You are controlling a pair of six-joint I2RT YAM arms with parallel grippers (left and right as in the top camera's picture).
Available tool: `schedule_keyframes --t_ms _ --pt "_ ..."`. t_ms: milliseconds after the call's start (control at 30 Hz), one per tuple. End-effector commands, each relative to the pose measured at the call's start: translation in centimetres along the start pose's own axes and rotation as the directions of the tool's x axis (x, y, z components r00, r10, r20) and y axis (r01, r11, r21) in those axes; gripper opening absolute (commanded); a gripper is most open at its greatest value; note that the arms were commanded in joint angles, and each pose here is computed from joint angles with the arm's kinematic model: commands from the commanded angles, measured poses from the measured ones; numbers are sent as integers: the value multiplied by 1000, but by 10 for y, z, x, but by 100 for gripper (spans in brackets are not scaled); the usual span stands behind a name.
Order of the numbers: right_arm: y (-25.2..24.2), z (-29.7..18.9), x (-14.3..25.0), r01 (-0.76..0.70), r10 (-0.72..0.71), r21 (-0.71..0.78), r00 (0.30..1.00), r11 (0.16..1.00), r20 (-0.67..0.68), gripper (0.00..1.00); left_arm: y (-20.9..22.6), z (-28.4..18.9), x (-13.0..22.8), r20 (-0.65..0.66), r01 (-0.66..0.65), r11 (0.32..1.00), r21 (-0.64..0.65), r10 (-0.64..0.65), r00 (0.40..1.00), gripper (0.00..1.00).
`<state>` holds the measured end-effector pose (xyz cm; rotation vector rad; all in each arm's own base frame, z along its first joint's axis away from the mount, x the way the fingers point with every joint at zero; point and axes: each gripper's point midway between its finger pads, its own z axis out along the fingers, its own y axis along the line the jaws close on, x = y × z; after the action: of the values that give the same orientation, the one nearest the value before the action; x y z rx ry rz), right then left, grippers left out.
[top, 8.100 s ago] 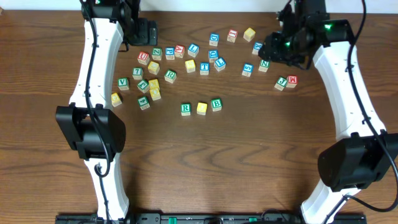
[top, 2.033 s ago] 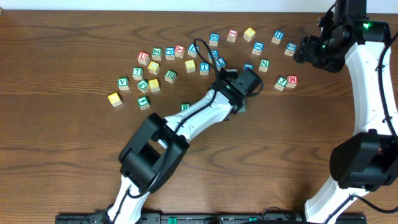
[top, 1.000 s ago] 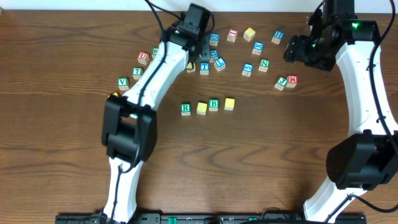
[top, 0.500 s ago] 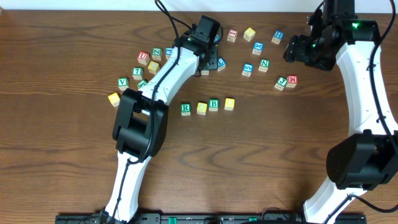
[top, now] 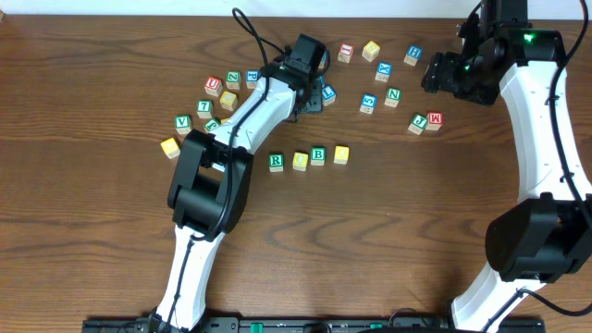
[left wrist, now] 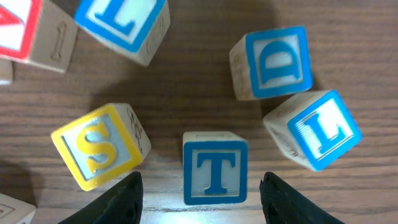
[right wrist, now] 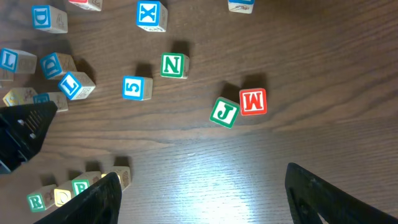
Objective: Spell out ROBOT
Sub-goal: 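Move the left gripper to the pile and grasp the blue T block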
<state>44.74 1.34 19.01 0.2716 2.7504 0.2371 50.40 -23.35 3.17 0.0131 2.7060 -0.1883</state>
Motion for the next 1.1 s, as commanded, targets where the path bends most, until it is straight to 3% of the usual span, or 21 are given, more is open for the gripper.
schedule_keyframes --t_ms 0,200,767,1067 --pt "7 0 1 16 -16 -1 1000 1000 -1 79 0 -1 4 1 -7 1000 -3 7 1000 59" --pt "7 0 1 16 -16 -1 1000 1000 -1 79 -4 1 3 14 -10 1000 5 10 1000 51" --pt "7 0 1 16 -16 -1 1000 1000 -1 79 -10 10 5 21 -17 1000 13 16 1000 48" --pt "4 0 0 17 -17 14 1000 1000 3 79 -8 21 11 6 -17 1000 7 17 1000 34"
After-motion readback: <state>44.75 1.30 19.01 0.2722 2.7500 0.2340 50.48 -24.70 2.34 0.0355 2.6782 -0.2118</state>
